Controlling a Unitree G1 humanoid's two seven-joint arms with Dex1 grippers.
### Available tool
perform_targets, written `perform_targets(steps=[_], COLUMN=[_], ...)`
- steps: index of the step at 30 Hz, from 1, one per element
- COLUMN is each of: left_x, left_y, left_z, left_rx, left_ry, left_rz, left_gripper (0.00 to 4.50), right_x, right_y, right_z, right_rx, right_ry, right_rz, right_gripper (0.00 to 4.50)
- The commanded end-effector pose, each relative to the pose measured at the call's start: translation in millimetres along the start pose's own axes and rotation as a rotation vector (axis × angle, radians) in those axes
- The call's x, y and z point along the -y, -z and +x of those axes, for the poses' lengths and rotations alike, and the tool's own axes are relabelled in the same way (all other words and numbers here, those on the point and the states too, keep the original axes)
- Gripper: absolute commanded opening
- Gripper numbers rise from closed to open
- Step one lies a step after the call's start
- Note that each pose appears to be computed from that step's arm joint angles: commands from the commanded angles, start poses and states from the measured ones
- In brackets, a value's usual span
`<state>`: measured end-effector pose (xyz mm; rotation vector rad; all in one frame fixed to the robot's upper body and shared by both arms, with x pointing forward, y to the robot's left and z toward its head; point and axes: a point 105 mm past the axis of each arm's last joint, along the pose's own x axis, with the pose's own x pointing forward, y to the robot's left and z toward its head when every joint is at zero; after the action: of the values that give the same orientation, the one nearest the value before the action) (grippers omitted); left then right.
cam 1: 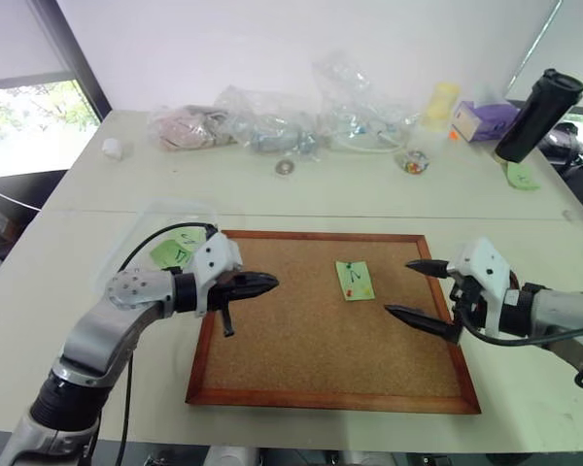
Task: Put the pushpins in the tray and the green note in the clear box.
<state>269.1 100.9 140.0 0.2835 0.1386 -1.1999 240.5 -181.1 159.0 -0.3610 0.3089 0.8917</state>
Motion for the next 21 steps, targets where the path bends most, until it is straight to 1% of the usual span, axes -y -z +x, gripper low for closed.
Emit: perform_targets(steps=[1, 6, 10, 21], left_x=[-1.1, 2.0, 5.1, 4.1], left_y=[-11.6, -17.7, -10.5, -9.0], left_z=[-4.1, -3.2, -4.3, -2.3], left_rx=[0.029, 0.051, 0.017, 0.022], left_ry=[-0.014, 0.001, 0.015, 0.011], left_rz=[0.032, 0.000, 0.007, 0.012], left_gripper=[0.00, 0.00, 0.00, 0.00], right_x=[-3.4, -2.8, -2.9, 1.4], right_y=[-9.5, -8.9, -7.6, -8.2], right_z=[-1.2, -0.6, -0.1, 0.2], right_rx=[0.014, 0.014, 0.012, 0.013], right_ry=[-0.018, -0.012, -0.011, 0.002], right_rz=[-0.039, -0.038, -0.035, -0.038], right_gripper=[4.48, 4.48, 4.48, 4.48])
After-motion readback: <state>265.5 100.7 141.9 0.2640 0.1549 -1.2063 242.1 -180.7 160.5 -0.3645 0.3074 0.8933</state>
